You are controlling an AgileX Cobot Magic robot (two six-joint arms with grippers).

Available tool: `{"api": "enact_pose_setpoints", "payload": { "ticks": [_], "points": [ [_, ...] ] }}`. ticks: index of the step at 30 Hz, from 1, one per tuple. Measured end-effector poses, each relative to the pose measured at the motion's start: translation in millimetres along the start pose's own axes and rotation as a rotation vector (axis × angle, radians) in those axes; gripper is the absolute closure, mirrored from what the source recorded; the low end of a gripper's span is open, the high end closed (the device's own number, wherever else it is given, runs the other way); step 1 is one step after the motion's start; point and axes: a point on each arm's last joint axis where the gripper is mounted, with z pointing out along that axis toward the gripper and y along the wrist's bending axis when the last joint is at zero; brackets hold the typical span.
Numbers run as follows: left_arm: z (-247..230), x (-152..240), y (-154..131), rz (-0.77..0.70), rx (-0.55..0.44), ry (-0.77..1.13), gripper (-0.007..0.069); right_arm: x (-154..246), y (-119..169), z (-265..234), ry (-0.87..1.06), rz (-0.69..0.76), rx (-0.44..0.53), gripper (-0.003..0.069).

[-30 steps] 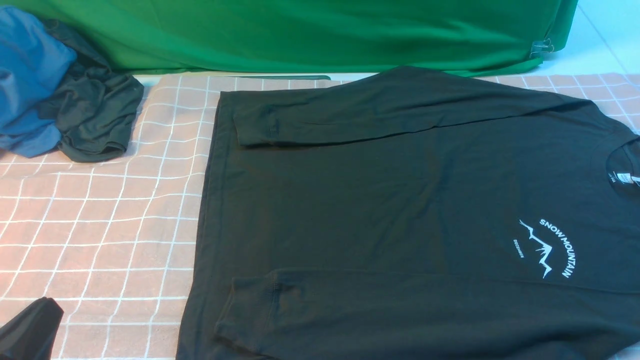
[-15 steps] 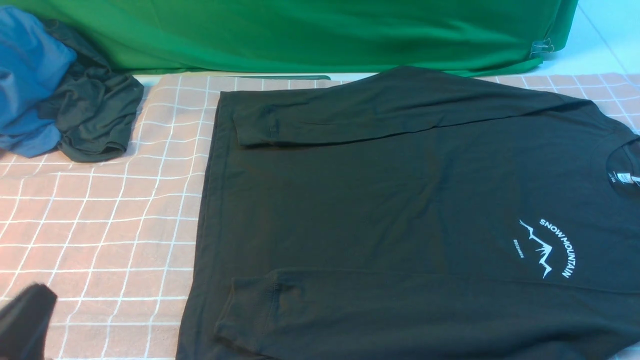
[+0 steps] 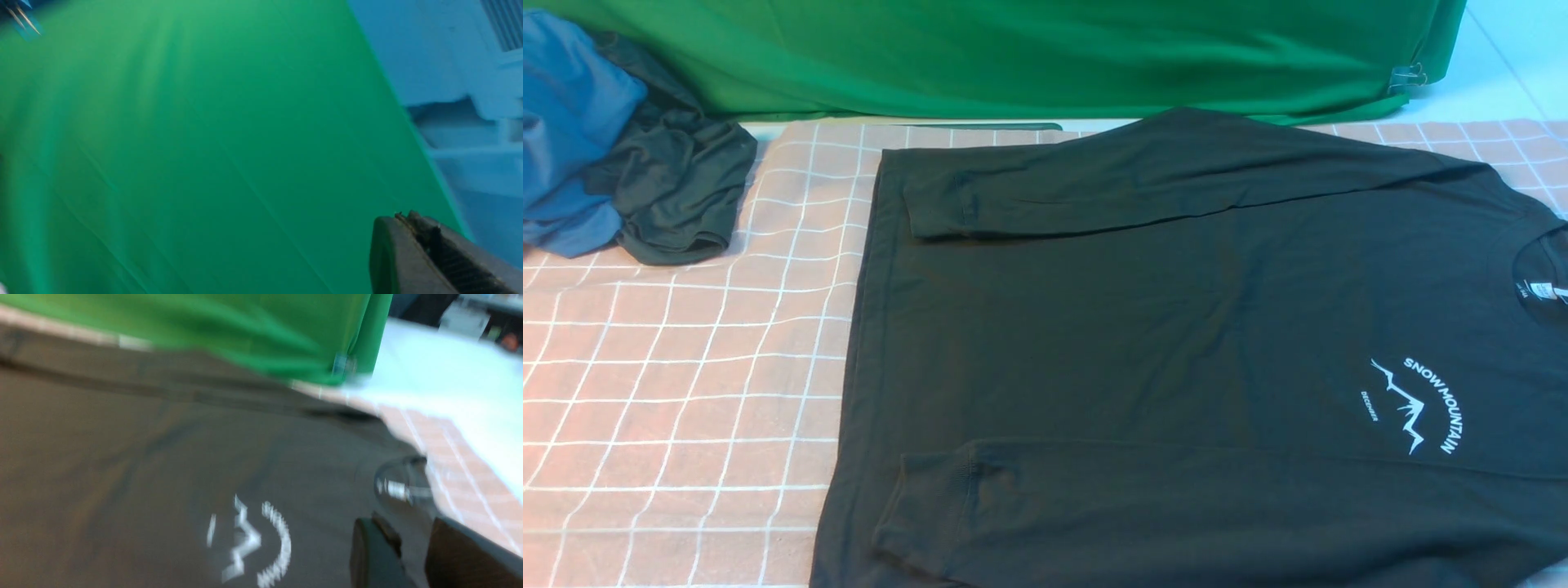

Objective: Fold a long-sleeved shirt over a pink coffee tablecloth.
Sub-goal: 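Grasp the left edge of the dark T-shirt lying flat on the table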

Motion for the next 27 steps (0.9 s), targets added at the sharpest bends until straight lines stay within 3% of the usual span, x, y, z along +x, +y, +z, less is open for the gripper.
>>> {"api": "enact_pose_setpoints", "payload": {
  "ticks": [1,4,9,11,15,19,24,27],
  "points": [
    [6.5,-3.2,-11.7,0.011,-0.021,0.068,0.061,-2.9,-0.3,0.0,-0.032,0.03,0.003,0.0421],
    [37.0,-7.4,-38.5,0.087,-0.209,0.35,0.061,-15.1,-1.8,-1.3,-0.168,0.19,0.004,0.0421],
    [83.6,9.3,-44.4,0.235,-0.486,0.851,0.061,-25.2,-3.0,-3.6,-0.284,0.398,-0.023,0.0421],
    [108.0,33.9,-30.3,0.252,-0.595,1.172,0.061,-27.8,-3.4,-4.4,-0.313,0.452,-0.034,0.0421],
    [122.9,68.7,3.0,0.23,-0.669,1.443,0.0612,-28.2,-3.4,-4.5,-0.318,0.468,-0.037,0.0421],
    [118.6,97.5,33.5,0.218,-0.735,1.568,0.0613,-28.2,-3.4,-4.5,-0.318,0.485,-0.04,0.0421],
    [106.4,126.8,28.5,0.283,-0.635,1.638,0.0613,-27.8,-3.4,-4.4,-0.304,0.551,-0.048,0.0421],
    [104.9,140.1,19.8,0.322,-0.596,1.663,0.0613,-32.1,-4.0,-2.9,-0.181,0.607,-0.038,0.0452]
  ]
}}
